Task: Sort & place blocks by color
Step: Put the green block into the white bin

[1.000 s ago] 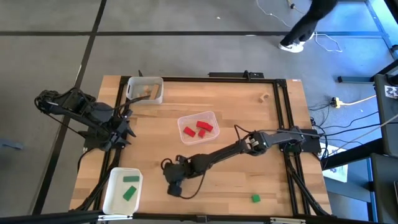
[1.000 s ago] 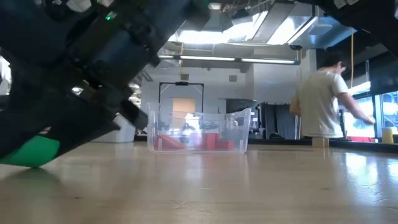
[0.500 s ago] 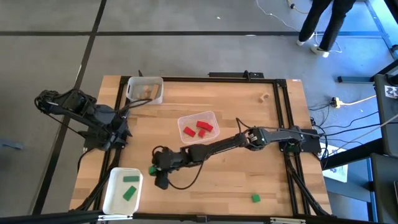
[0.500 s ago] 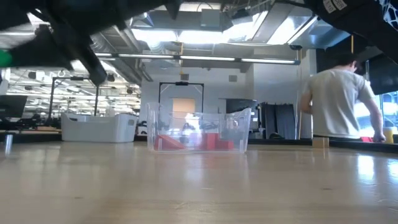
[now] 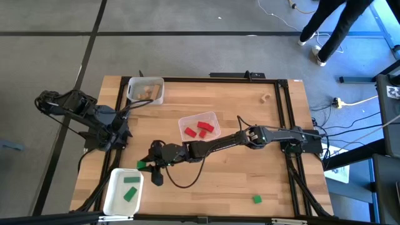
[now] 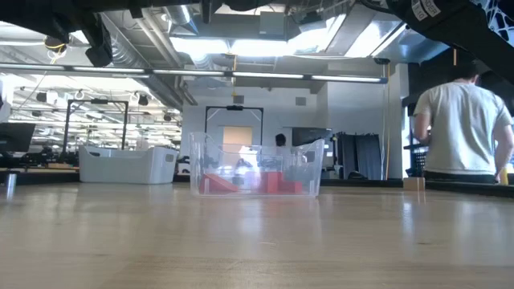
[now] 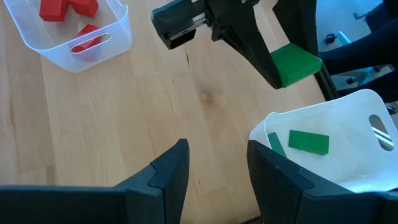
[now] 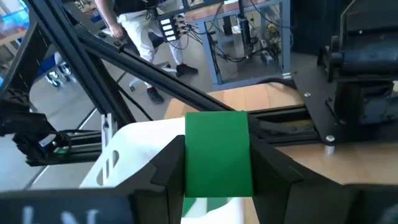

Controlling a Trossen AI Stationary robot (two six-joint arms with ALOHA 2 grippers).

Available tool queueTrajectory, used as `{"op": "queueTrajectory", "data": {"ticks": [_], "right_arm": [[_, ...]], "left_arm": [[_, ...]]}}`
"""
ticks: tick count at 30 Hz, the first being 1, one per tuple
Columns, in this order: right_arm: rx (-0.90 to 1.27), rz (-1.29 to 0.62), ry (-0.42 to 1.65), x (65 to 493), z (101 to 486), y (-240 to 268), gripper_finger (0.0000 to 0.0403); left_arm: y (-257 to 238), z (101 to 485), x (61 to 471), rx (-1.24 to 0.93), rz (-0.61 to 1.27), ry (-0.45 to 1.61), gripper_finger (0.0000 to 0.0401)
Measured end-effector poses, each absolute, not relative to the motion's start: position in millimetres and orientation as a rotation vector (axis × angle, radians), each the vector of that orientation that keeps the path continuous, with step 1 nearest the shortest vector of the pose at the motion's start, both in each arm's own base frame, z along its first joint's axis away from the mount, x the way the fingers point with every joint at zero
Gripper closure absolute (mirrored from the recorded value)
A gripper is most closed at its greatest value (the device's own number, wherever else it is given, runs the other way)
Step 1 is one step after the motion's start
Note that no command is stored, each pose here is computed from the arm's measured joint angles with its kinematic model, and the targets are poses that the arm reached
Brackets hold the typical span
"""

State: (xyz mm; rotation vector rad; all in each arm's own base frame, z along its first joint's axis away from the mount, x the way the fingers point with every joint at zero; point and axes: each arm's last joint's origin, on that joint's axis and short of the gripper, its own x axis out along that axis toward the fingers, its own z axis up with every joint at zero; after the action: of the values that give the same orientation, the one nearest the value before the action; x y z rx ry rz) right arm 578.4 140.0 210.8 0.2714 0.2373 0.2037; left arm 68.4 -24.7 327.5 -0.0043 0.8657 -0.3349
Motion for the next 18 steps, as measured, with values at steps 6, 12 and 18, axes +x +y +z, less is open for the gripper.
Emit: {"op": "queueTrajectory", "data": {"ticks": [6,12,18], "right_arm": [[0.189,0.252,0.218,578.3,212.3,141.3,0.0272],[0.176,0.231,0.224,578.1,209.5,140.8,0.0272],[0.133,0.166,0.214,578.7,209.4,138.2,0.0272]], "left_arm": [[-24.7,327.5,68.4,-0.003,-0.334,0.865,0.0248],[-24.8,327.8,68.7,-0.051,-0.313,0.869,0.0248],[-24.8,327.8,68.8,-0.148,-0.268,0.884,0.0248]]}}
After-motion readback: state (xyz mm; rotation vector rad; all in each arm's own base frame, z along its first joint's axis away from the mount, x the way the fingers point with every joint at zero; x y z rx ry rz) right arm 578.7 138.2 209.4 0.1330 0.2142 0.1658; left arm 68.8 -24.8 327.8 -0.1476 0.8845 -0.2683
